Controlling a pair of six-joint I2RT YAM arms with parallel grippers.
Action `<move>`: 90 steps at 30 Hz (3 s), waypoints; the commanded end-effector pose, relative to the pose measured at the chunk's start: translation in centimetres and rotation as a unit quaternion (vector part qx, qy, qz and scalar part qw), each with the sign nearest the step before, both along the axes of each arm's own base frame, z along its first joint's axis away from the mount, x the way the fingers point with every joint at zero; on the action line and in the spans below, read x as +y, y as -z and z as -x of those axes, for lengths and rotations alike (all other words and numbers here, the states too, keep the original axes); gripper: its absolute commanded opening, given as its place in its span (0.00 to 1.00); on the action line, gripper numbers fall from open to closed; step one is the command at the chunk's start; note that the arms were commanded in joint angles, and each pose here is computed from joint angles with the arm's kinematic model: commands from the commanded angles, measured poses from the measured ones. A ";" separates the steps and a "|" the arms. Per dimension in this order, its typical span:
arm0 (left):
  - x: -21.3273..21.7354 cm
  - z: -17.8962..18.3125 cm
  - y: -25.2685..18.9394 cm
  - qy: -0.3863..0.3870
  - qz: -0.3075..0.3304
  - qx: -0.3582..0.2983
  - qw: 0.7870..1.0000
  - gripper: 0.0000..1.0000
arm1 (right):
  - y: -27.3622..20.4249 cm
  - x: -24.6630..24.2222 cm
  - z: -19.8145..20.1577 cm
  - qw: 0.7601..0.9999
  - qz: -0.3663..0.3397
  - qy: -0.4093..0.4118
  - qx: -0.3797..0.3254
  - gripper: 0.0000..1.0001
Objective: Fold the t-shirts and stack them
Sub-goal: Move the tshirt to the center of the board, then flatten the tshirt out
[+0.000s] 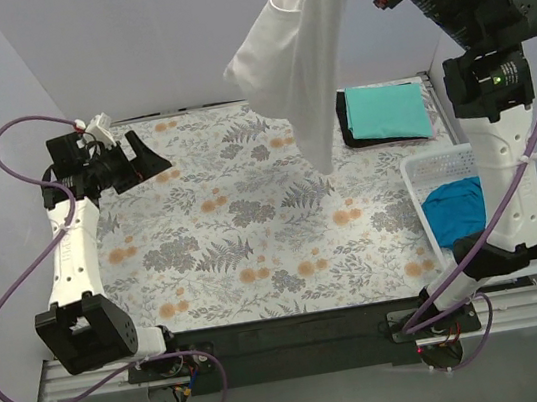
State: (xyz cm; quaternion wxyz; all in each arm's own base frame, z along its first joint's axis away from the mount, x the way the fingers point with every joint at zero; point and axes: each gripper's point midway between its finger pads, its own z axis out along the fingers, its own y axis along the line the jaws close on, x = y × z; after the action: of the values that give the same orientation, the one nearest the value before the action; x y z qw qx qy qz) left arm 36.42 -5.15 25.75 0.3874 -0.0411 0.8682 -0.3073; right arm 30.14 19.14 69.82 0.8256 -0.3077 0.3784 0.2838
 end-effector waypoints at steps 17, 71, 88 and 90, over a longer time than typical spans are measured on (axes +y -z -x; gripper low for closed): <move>0.7 3.3 3.1 0.148 -0.122 -0.043 0.980 0.89 | 42.7 -13.5 -3.3 0.845 0.292 0.170 0.415 0.98; -5.6 -5.7 18.5 0.099 -0.034 0.220 0.970 0.21 | 60.5 17.3 -10.5 0.748 0.462 -0.122 0.461 0.19; -3.9 -4.6 2.7 0.139 -0.069 -0.012 0.988 0.00 | 46.9 7.4 -7.0 0.820 0.446 -0.042 0.355 0.01; -8.3 -1.3 1.5 0.228 -0.076 -0.029 0.970 0.00 | 46.1 6.6 -6.0 0.822 0.442 -0.035 0.358 0.01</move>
State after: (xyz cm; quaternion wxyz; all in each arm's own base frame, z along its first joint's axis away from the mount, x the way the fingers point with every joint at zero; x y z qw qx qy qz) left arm 41.79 -8.51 21.11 0.3318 0.0680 0.8932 -0.2959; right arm 37.52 26.37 25.62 0.4205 -0.5172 0.7141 0.2141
